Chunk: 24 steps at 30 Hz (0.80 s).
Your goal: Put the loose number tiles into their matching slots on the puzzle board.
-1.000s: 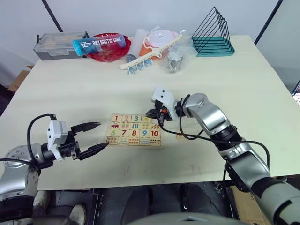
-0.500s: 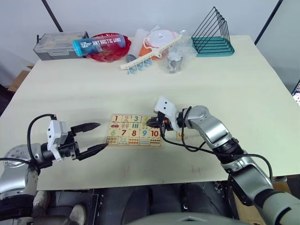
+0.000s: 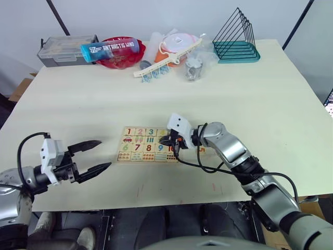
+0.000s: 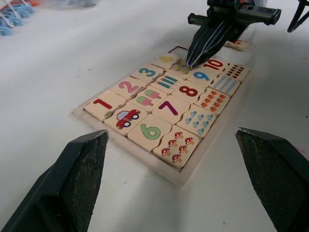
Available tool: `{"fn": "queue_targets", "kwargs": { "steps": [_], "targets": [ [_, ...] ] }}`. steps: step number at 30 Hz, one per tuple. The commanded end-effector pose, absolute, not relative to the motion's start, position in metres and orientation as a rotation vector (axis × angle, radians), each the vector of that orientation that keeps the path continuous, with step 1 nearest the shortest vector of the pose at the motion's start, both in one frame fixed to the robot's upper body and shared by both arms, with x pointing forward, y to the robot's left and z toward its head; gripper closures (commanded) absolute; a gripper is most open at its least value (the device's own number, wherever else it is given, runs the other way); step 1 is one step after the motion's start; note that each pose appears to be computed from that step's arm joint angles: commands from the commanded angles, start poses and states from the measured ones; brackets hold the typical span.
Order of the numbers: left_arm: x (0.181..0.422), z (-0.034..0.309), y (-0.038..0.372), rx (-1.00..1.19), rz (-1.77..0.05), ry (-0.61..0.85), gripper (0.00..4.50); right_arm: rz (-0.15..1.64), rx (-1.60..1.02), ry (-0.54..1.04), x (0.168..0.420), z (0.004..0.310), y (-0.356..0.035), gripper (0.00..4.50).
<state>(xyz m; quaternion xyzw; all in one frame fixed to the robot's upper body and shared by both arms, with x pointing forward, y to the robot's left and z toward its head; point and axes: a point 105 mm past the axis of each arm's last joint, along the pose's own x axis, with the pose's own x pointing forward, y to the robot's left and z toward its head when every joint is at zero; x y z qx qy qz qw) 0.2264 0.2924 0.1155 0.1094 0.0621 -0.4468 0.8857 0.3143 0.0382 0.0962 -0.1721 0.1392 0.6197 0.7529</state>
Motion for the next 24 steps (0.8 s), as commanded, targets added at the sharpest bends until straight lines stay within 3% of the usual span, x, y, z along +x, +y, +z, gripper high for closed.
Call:
{"fn": "queue_targets", "kwargs": {
  "steps": [1,24],
  "targets": [
    [0.224,0.126,0.299,0.237,-0.9,0.086,0.0,1.361,-0.39,0.244,0.317,0.11,0.044,4.41],
    [0.215,0.12,0.298,0.192,-0.914,0.095,0.0,1.321,-0.392,0.231,0.328,0.114,0.04,4.41]
  ]
}}
